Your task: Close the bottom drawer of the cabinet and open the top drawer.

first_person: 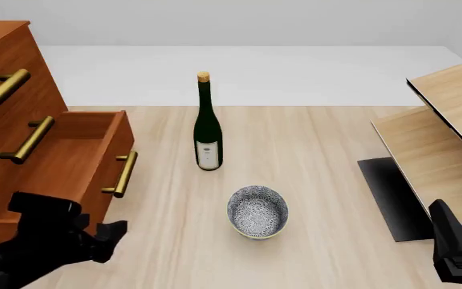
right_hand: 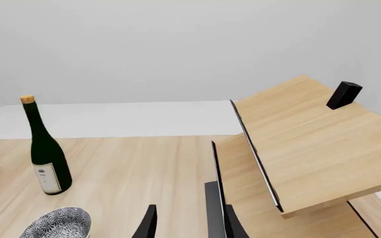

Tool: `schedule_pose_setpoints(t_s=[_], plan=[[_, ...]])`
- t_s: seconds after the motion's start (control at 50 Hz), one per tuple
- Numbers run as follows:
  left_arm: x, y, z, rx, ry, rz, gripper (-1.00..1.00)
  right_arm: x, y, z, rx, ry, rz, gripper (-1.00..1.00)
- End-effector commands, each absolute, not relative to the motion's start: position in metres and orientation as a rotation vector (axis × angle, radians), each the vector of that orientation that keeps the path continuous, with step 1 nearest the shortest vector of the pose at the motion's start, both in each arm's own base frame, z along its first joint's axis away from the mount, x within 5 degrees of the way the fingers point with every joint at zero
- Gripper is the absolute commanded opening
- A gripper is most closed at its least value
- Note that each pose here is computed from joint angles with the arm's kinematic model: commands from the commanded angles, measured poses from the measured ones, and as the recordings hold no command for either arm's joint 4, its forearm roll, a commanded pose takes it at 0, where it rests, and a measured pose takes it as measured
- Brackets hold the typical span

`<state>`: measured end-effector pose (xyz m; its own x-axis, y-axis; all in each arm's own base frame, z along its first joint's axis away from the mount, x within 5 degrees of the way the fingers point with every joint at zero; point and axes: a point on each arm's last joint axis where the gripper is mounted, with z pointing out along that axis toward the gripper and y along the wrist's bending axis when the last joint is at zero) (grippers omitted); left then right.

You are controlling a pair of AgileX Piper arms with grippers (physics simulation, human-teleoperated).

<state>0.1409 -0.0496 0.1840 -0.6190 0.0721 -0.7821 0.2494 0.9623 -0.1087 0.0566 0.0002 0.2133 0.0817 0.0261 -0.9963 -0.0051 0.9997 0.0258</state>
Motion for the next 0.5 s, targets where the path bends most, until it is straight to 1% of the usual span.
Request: schedule_pose_setpoints(t_s=[0.02, 0.08, 0.5], plan=[[0.138, -0.037, 0.185, 0.196, 2.221, -0.191, 1.00, 0.057, 0.000, 0.213, 0.017, 1.489, 0.026, 1.00], [0.134, -0.032, 0.190, 0.212, 2.194, -0.158, 1.00, 0.057, 0.000, 0.213, 0.016, 1.489, 0.027, 1.00], [0.128, -0.015, 0.177, 0.174, 2.190, -0.046, 1.00, 0.057, 0.000, 0.213, 0.020, 1.488, 0.028, 1.00]])
